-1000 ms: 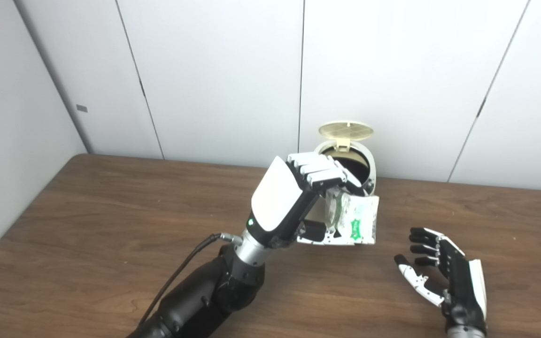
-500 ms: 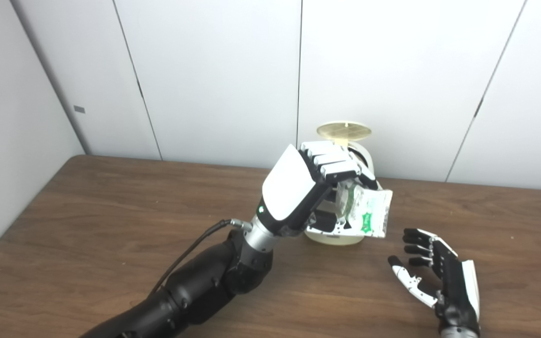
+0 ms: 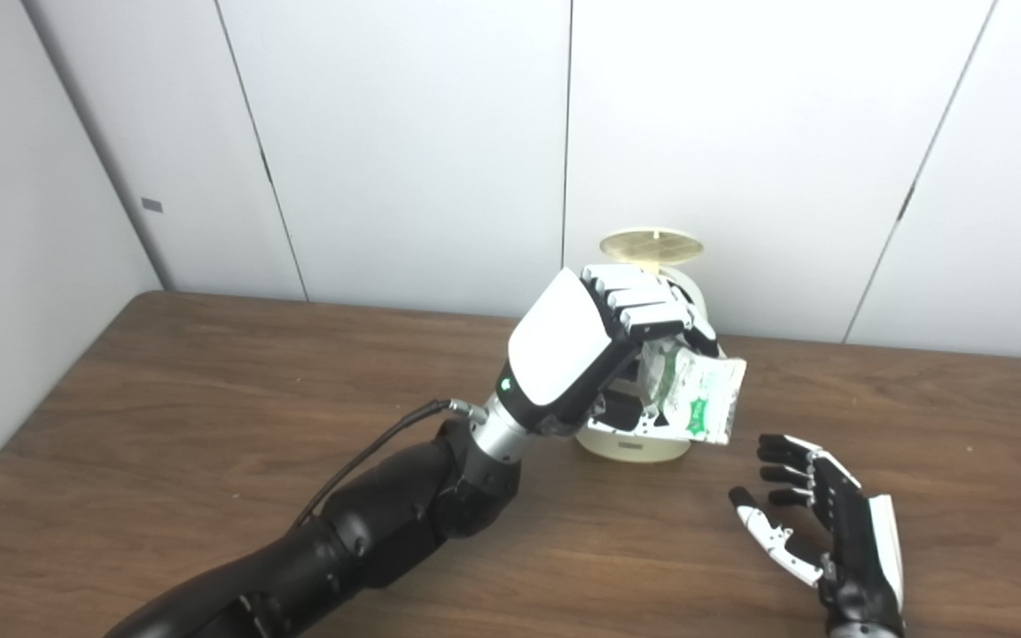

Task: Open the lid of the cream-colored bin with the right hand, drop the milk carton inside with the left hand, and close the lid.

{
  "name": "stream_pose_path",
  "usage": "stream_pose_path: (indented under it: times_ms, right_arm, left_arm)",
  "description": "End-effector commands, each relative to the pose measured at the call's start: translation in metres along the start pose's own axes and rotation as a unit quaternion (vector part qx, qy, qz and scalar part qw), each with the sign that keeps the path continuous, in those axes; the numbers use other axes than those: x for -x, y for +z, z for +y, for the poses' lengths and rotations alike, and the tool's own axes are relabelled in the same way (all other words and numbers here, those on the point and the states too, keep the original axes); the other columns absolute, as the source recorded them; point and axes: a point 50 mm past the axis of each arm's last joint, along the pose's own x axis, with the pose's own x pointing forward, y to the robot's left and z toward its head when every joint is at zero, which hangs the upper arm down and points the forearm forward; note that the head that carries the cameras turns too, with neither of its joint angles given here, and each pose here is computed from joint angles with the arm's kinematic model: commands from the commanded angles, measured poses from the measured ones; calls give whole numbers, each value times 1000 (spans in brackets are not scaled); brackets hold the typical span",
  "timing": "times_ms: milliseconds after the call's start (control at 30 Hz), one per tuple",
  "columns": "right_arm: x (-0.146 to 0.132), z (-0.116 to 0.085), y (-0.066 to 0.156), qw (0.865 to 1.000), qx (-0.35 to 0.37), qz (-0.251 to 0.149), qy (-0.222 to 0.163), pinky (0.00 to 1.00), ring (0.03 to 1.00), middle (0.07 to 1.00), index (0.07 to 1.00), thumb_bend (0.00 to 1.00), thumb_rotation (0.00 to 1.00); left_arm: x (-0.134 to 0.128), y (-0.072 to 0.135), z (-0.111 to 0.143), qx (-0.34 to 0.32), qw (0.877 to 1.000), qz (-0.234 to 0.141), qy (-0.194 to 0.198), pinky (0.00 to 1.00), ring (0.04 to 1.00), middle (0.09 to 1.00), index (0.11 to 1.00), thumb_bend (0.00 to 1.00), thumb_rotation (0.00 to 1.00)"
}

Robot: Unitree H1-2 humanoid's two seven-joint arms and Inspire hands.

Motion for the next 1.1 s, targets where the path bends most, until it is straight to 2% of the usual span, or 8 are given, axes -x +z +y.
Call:
stream_pose_path:
  times_ms: [0, 100, 533, 767, 1067]
  right_arm:
    - [4, 2, 3, 1000, 2, -5, -1, 568, 664, 693, 685, 275, 52]
    - [5, 2, 4, 1000, 5, -8, -2, 559, 655, 686, 683, 278, 9]
    - [10, 2, 3, 1000, 9, -14, -4, 558, 655, 686, 681, 273, 30]
    - [12, 2, 4, 1000, 15, -12, -5, 547, 644, 679, 680, 270, 73]
    - [14, 3, 6, 1000, 16, -13, -6, 554, 649, 684, 678, 268, 72]
  left_arm:
    - [-29, -10, 17, -6, 999, -23, 46, 372, 450, 475, 489, 505, 0]
    - [-28, -13, 16, -10, 999, -22, 45, 363, 448, 475, 495, 505, 0]
    - [-31, -27, 6, -15, 998, -22, 49, 372, 442, 477, 501, 504, 0]
    - [-30, -39, 3, -23, 999, 0, 38, 374, 454, 467, 491, 505, 0]
    - [-28, -48, -1, -31, 999, 12, 29, 378, 456, 465, 491, 505, 0]
